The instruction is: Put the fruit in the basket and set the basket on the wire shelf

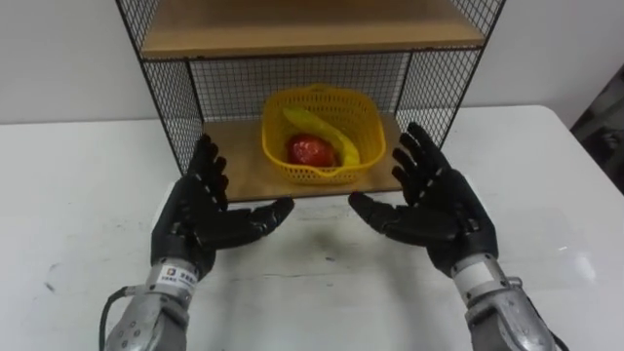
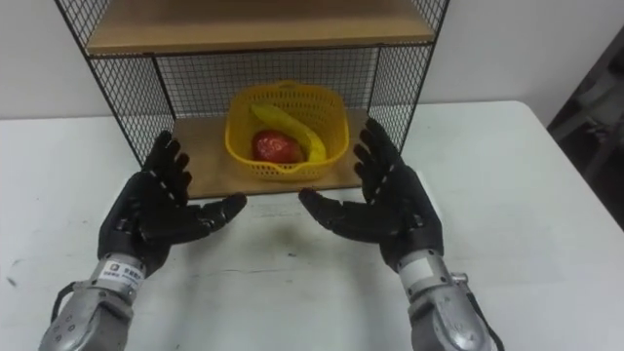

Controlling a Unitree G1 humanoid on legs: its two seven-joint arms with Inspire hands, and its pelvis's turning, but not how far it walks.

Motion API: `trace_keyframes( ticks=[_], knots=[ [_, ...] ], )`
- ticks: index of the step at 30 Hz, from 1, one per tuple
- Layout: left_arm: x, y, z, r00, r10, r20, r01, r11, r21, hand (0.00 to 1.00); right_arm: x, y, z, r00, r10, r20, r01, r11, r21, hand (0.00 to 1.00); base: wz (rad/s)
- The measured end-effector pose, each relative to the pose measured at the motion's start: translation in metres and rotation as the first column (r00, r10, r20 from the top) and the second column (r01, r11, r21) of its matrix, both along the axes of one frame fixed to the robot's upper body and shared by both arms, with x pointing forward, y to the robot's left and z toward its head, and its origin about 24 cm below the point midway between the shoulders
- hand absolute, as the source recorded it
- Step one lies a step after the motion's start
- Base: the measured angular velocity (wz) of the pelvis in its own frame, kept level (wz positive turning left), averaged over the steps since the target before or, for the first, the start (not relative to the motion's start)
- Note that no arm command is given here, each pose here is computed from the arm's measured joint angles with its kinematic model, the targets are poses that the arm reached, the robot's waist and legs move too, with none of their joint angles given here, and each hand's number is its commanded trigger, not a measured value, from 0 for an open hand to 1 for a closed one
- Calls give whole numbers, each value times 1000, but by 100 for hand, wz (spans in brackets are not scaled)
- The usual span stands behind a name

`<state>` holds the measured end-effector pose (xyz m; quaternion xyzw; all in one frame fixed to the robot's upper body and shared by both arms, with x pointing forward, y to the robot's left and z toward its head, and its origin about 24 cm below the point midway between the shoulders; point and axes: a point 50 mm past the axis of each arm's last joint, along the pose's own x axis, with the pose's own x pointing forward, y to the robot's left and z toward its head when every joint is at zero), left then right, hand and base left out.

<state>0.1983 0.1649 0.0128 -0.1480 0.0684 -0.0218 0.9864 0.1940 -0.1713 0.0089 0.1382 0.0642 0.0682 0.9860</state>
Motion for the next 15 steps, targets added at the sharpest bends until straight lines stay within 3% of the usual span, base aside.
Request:
trace_keyframes(
  ticks=[10,15],
  knots=[
    [-18,15,12,992,65,107,-68,997,24,0,-12,-12,2,999,-10,53,14,997,-73,0,0],
    [-23,31,16,979,162,123,-173,981,87,0,-28,-26,10,994,-92,64,100,983,-152,0,1]
  ],
)
